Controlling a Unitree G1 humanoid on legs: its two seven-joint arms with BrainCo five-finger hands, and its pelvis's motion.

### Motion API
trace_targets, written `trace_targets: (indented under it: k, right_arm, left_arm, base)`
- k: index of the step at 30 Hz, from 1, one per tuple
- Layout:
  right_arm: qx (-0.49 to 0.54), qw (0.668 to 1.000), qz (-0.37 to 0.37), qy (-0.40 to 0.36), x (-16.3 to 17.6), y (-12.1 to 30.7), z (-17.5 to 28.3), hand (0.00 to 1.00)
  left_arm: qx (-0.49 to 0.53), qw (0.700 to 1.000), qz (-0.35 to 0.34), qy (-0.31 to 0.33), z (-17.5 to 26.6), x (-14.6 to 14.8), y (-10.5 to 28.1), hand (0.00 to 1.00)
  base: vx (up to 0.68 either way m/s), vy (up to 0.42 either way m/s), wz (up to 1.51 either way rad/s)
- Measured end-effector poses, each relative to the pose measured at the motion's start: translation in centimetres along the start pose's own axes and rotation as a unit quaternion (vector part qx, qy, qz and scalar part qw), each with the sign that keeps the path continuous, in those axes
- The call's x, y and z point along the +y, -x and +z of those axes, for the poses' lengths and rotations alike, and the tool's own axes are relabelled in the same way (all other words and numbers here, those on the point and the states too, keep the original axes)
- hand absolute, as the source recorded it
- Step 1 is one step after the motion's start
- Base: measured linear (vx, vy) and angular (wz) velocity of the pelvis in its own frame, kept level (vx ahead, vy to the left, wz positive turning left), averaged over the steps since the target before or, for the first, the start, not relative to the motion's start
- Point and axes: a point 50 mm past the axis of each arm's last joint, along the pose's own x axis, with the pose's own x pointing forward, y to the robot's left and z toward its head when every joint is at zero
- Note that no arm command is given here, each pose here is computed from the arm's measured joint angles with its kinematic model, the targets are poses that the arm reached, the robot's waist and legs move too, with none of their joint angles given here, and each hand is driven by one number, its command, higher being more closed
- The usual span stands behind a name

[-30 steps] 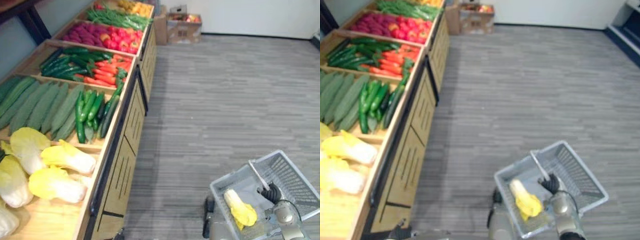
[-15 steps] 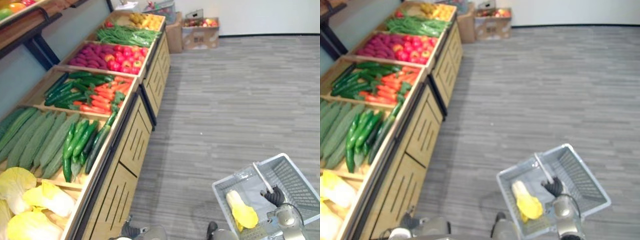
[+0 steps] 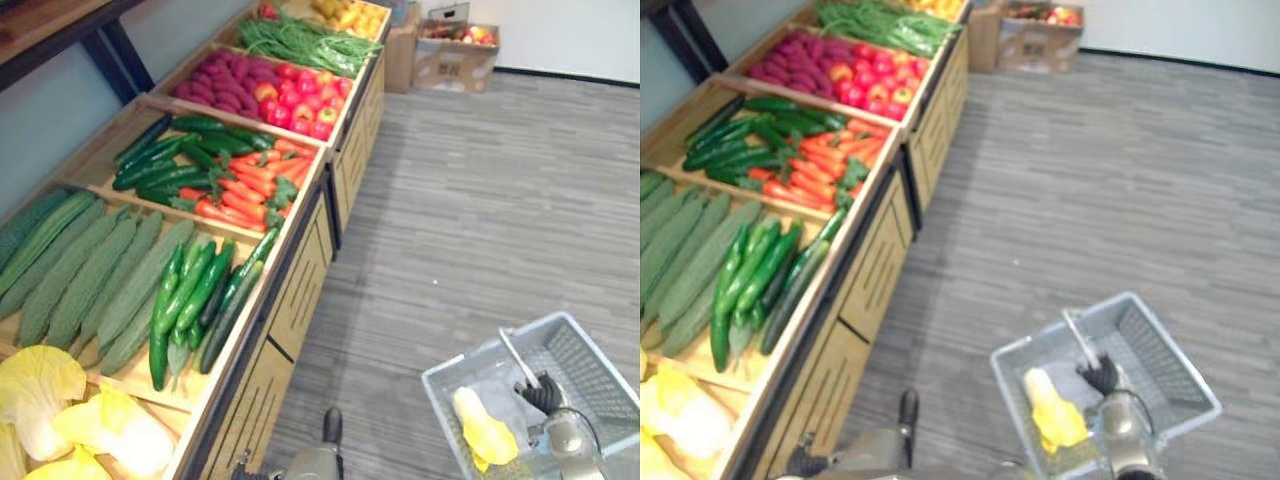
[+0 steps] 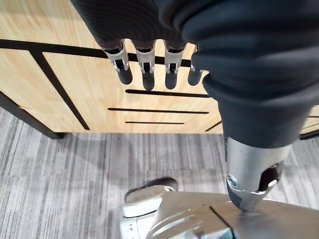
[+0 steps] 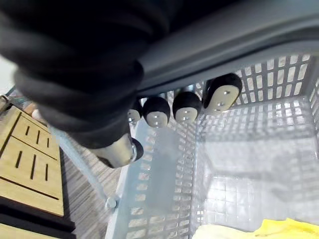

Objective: Pick vegetable in the basket

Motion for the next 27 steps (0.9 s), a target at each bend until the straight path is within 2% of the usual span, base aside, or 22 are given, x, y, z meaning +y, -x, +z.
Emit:
trace_targets:
  k: [3,8,13,18,22,27]
  right_arm:
    - [-0.013,1.0,0.001,-0.008,0.3,-0.1,0.6,1.0]
    - [-0.03,0.998,0.02,-0.048,2.8,0.4,1.8,1.0]
    - [-0.028,0.998,-0.015,-0.06,1.3,-0.2,2.1,1.0]
    - [-0.014,0.998,-0.025,-0.062,0.9,-0.4,1.8,1.0]
    - [0.021,0.997,-0.051,-0.061,-0.6,-0.8,0.7,1.0]
    - [0.027,0.998,-0.041,-0.05,-0.1,-0.5,0.2,1.0]
  left_arm:
    - [0.011,1.0,-0.009,-0.018,-0.7,-0.2,0.2,0.0]
    - [0.016,0.998,-0.011,-0.06,-1.6,1.1,0.1,0.0]
    - [-0.024,0.999,0.005,-0.046,1.0,1.6,-0.7,0.0]
    - [-0.027,0.998,0.016,-0.05,1.3,2.3,-0.9,0.0]
    - [-0.037,0.999,-0.018,-0.029,2.3,-0.5,-0.6,0.0]
    - [-0.028,0.999,-0.018,-0.022,1.9,-0.6,-0.6,0.0]
  base:
    - [0.24,0.168,-0.34]
    - [0.27,0.045,-0.09]
    - [0.32,-0.13,0.14]
    - [0.42,-0.353,0.02]
    - [0.44,-0.476,-0.13]
    - [0.32,-0.292,0.07]
